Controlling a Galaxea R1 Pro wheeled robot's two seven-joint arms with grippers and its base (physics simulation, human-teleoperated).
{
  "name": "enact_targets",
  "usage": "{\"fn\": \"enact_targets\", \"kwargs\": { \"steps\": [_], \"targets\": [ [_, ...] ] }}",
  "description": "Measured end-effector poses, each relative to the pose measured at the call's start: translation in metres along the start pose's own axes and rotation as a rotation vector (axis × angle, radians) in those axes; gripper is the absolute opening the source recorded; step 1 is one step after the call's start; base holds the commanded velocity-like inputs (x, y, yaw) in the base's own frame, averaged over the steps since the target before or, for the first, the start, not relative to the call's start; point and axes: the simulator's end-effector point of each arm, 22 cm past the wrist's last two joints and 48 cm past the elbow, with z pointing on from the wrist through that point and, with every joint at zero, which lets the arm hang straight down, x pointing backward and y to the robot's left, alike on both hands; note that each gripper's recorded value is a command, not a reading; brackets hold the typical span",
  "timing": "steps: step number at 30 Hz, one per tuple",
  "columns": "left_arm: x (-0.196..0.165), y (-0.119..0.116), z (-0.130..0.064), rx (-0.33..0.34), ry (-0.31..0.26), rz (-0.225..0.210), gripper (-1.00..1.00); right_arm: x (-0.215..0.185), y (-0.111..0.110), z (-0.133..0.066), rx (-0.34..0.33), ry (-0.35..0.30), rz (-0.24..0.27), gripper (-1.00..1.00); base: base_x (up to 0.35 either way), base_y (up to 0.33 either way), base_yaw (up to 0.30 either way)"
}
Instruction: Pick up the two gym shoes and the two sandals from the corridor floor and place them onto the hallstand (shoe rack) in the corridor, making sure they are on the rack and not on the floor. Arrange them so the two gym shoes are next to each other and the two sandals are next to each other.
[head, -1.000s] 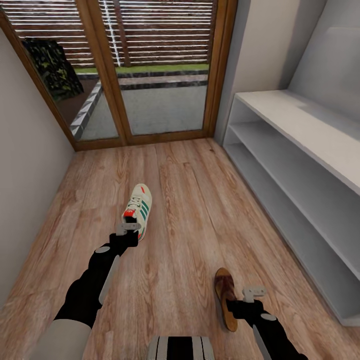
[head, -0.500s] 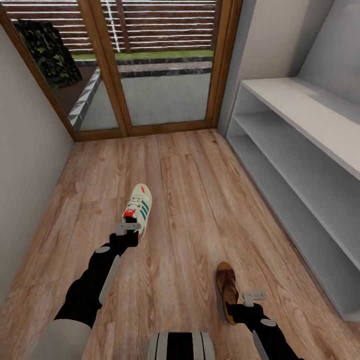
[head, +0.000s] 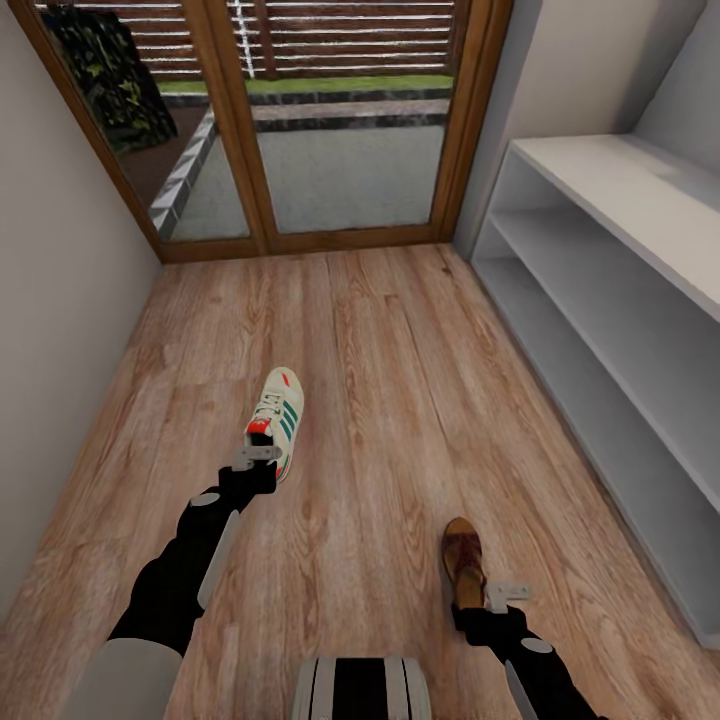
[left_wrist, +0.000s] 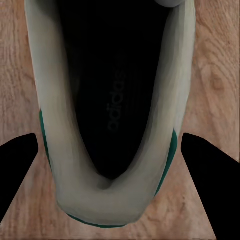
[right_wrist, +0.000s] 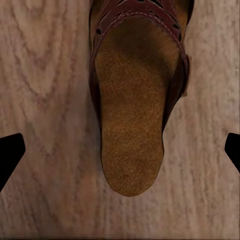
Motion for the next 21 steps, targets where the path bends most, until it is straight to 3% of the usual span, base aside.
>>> {"fn": "enact_targets", "kwargs": {
  "steps": [12,21],
  "targets": [
    [0.038,0.0,0.02,0.002,0.064,0.0,-1.0,0.031,0.0,0.014,0.0,0.066,0.001,1.0,0.0,0.0,0.112],
    [0.048,-0.025,0.026,0.046,0.075,0.046,-1.0,0.046,-0.001,0.021,0.002,0.098,0.001,1.0,0.0,0.0,0.029]
  ]
}}
